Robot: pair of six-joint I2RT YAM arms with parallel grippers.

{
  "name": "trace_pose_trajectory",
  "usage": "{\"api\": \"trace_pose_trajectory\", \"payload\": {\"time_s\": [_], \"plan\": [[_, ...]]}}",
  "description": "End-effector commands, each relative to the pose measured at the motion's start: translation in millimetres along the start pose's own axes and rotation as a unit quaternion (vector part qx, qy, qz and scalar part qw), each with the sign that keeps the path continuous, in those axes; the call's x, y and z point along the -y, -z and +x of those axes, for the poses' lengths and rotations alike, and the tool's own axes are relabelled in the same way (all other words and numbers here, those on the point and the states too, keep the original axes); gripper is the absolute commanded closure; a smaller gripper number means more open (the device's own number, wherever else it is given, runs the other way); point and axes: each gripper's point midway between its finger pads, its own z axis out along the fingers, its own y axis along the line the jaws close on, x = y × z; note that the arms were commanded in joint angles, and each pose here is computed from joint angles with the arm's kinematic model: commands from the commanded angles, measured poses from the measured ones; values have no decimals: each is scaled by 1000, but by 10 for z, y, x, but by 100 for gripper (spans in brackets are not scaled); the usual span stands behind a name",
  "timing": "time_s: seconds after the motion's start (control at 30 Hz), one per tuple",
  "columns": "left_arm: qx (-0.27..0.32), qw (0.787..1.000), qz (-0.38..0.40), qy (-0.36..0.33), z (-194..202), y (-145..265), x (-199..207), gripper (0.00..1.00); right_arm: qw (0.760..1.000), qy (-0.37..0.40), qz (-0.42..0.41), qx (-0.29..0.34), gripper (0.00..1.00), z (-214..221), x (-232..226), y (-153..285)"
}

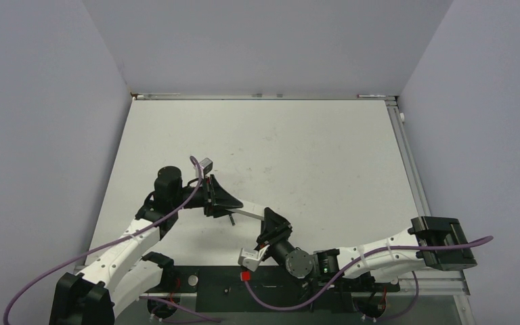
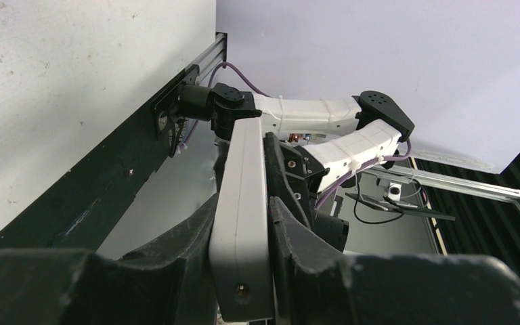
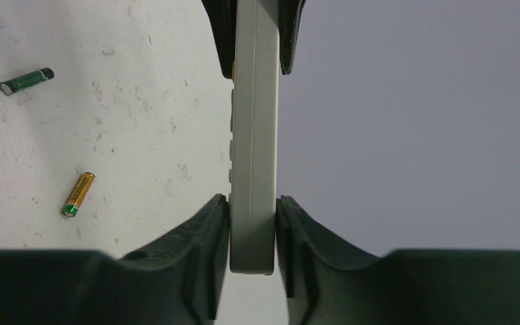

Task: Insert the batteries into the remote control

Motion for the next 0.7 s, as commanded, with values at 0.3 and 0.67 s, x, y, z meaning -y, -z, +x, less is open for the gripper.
{"api": "trace_pose_trajectory", "payload": {"time_s": [0.3,0.67], "plan": [[31,996,38,-71,-68,39,128,100,990,-135,-39,8,44,-94,96,115],[60,989,24,-132,-183,53,42,100,931,-353,-64,-63,38,32,501,22]]}}
